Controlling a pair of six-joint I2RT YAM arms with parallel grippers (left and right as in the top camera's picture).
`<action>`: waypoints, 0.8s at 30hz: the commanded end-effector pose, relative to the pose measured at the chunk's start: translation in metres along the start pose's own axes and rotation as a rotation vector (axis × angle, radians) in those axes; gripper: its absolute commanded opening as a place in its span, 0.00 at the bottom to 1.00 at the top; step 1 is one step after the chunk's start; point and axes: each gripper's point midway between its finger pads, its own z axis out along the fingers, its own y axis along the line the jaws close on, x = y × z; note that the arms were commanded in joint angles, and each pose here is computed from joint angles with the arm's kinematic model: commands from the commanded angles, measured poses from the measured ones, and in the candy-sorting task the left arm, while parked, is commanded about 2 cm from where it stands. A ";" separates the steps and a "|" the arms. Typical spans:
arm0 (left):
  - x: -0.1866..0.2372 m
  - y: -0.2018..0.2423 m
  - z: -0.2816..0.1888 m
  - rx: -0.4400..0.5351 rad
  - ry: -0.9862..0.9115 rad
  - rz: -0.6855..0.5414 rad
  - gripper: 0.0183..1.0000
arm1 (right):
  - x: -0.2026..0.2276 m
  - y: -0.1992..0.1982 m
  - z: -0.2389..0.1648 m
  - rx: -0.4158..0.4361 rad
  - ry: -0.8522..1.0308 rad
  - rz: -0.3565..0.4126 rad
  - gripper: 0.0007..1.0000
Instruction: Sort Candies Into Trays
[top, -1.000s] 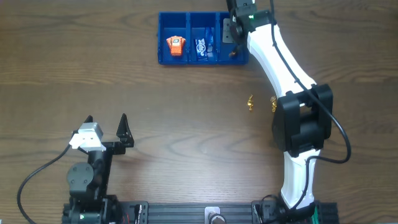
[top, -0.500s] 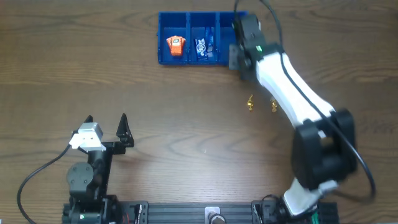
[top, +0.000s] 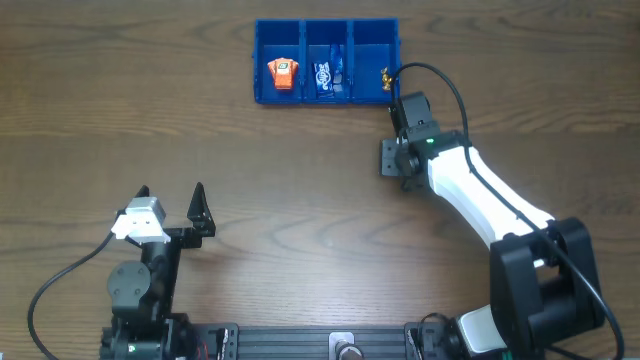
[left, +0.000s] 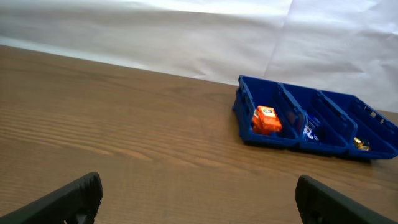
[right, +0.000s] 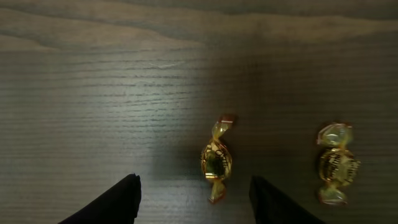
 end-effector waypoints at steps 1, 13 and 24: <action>0.016 0.001 0.001 0.005 0.049 0.012 1.00 | 0.006 -0.012 0.022 0.026 0.046 0.037 0.59; 0.016 0.001 0.001 0.005 0.049 0.012 1.00 | 0.011 -0.019 0.041 0.043 0.079 0.051 0.53; 0.016 0.001 0.001 0.005 0.049 0.012 1.00 | 0.010 -0.019 0.041 0.042 0.074 0.052 0.46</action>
